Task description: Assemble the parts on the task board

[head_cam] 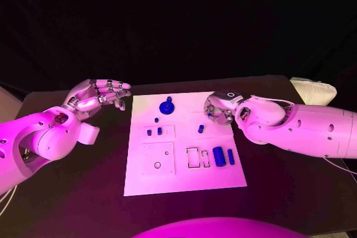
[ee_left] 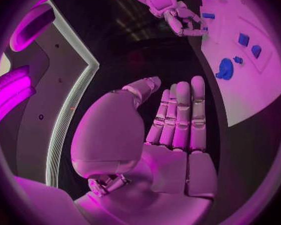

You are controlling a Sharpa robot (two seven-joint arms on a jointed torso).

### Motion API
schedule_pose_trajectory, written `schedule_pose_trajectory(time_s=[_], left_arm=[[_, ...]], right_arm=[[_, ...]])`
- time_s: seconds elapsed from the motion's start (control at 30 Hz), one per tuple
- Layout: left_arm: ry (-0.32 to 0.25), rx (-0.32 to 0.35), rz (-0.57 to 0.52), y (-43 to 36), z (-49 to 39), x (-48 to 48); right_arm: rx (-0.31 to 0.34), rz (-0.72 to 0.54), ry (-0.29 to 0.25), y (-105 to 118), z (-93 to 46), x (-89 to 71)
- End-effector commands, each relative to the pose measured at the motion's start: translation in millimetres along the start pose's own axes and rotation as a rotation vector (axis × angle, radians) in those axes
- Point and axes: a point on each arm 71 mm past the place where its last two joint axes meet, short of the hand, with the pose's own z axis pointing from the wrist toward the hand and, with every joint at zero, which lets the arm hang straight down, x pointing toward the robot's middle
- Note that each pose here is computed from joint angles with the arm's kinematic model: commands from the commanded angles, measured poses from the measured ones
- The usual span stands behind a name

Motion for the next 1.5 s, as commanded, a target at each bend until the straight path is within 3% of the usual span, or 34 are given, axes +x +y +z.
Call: schedule_pose_trajectory(time_s=[0.03,0.6,0.87,1.2,1.5], left_arm=[[0.001,0.002,-0.004,-0.3,0.2,0.4],[-0.009,-0.001,-0.001,1.2,0.1,-1.7],[-0.01,-0.002,-0.002,2.0,0.6,-1.4],[-0.012,0.002,-0.008,2.7,3.2,2.9],[-0.019,0.004,-0.017,3.3,5.3,5.8]], right_arm=[[0.006,-0.016,-0.046,1,-0.8,-1.3],[-0.012,0.074,-0.173,-3,-8.3,-28.4],[-0.087,0.169,-0.241,14,-17.5,-42.1],[-0.224,0.267,-0.245,61,-25.6,-37.7],[-0.313,0.278,-0.166,98,-23.2,-14.7]])
